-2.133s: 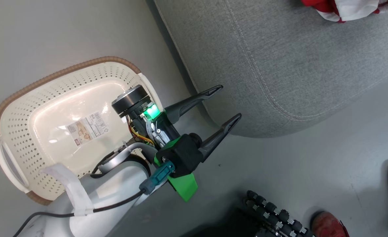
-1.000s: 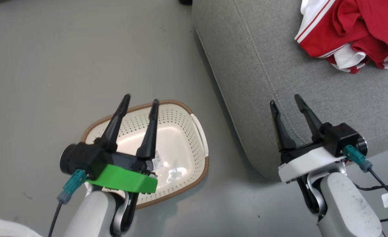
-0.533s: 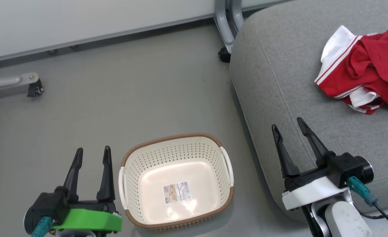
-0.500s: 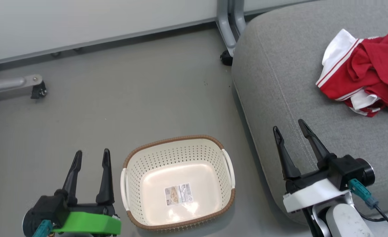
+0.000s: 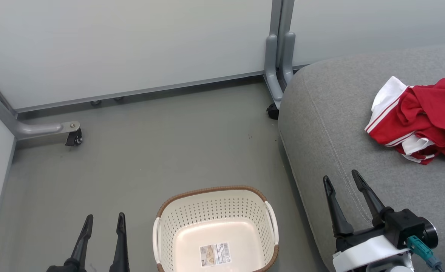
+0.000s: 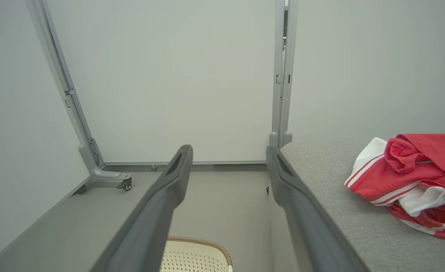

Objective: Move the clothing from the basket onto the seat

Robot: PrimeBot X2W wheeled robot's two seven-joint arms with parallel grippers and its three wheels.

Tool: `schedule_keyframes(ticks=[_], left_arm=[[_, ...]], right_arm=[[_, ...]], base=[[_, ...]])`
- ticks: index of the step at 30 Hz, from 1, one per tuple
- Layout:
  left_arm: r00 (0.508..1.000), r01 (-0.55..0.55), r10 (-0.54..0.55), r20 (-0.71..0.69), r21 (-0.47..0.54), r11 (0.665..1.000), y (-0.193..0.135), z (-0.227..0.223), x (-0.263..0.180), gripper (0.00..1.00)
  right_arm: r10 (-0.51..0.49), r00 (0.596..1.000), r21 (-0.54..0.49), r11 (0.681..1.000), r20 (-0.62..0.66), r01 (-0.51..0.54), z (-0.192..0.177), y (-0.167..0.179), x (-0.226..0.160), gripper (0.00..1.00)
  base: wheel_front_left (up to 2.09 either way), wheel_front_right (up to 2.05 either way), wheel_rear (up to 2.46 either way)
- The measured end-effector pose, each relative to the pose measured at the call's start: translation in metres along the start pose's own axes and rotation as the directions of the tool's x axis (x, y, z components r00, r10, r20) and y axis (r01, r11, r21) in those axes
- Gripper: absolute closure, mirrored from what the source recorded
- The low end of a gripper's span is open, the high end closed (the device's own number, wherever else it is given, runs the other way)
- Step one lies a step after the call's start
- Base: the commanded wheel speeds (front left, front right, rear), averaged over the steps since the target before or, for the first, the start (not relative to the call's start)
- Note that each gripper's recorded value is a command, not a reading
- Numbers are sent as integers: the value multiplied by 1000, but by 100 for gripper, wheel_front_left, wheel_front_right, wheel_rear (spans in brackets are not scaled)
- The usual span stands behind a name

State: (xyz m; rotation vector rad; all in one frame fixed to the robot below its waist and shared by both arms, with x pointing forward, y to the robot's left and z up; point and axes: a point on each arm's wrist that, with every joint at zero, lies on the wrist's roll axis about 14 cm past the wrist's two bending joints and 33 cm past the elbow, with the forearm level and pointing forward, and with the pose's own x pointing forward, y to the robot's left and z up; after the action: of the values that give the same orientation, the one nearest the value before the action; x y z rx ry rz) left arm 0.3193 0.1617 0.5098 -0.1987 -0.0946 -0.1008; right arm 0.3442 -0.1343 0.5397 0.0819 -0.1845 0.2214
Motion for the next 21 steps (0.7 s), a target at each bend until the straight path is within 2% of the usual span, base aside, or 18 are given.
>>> schedule_keyframes(ticks=[21], left_arm=[[1000, 14, -14, -23, -9, 1000, -5, -8, -10, 0]], right_arm=[[-16, 1000, 2, 1000, 10, 16, 4, -1, -11, 0]], base=[[0, 0, 0]])
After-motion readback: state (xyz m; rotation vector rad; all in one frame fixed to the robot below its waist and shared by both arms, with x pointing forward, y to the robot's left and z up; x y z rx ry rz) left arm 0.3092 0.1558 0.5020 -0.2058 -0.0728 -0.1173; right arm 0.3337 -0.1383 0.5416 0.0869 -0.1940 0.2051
